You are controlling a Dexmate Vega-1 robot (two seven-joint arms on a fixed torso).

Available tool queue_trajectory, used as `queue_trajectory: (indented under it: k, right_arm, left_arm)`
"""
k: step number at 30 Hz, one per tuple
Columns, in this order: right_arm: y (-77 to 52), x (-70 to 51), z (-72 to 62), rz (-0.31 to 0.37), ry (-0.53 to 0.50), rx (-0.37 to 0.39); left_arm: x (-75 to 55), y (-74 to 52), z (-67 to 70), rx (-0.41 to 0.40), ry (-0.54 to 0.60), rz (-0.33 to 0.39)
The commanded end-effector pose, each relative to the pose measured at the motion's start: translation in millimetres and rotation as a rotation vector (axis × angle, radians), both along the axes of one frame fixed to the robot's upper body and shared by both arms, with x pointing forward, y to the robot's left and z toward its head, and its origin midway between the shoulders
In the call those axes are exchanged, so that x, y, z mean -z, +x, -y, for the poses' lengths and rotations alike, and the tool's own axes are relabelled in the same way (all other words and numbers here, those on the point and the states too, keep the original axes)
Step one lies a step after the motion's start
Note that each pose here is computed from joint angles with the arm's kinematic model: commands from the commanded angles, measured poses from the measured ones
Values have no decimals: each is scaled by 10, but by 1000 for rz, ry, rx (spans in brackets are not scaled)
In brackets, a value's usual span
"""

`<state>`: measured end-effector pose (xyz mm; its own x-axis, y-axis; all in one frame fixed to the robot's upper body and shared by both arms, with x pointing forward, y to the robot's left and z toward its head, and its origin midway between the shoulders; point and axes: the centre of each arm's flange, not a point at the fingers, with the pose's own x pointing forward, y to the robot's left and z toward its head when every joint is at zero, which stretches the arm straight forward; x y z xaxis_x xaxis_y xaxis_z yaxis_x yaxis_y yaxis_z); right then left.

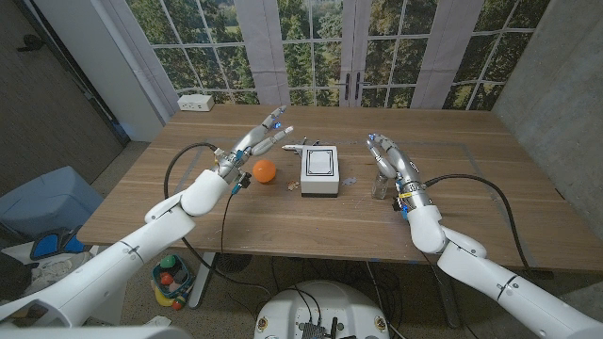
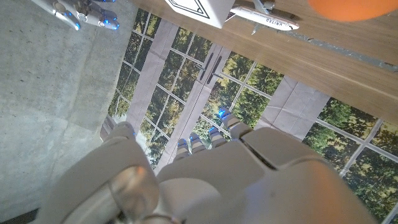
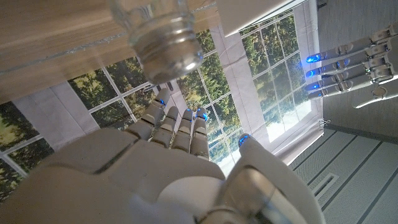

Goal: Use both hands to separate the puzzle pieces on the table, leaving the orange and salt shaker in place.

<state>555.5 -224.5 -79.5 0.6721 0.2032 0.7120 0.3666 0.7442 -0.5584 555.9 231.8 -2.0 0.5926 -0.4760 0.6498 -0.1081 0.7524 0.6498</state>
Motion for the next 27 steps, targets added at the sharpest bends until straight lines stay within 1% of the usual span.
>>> queue_trajectory:
  k: [1,9,14,17,22,27]
  right_arm:
    - [30,-120,45,-51,61,-190]
    - [32,-202,104,-42,139,-289]
    - [44,-236,154,-53,191,-341]
    - [67,-234,191,-55,232,-380]
    - [97,-247,253,-52,297,-441]
    - [106,-276,339,-29,364,-473]
  left_arm:
    - [36,94,-101,194,-221,-70]
    - [33,146,-78,344,-359,-120]
    - [60,164,-67,405,-430,-152]
    - [109,179,-75,443,-490,-178]
    - [170,191,-90,463,-554,-205]
    - [169,205,-124,460,-588,-233]
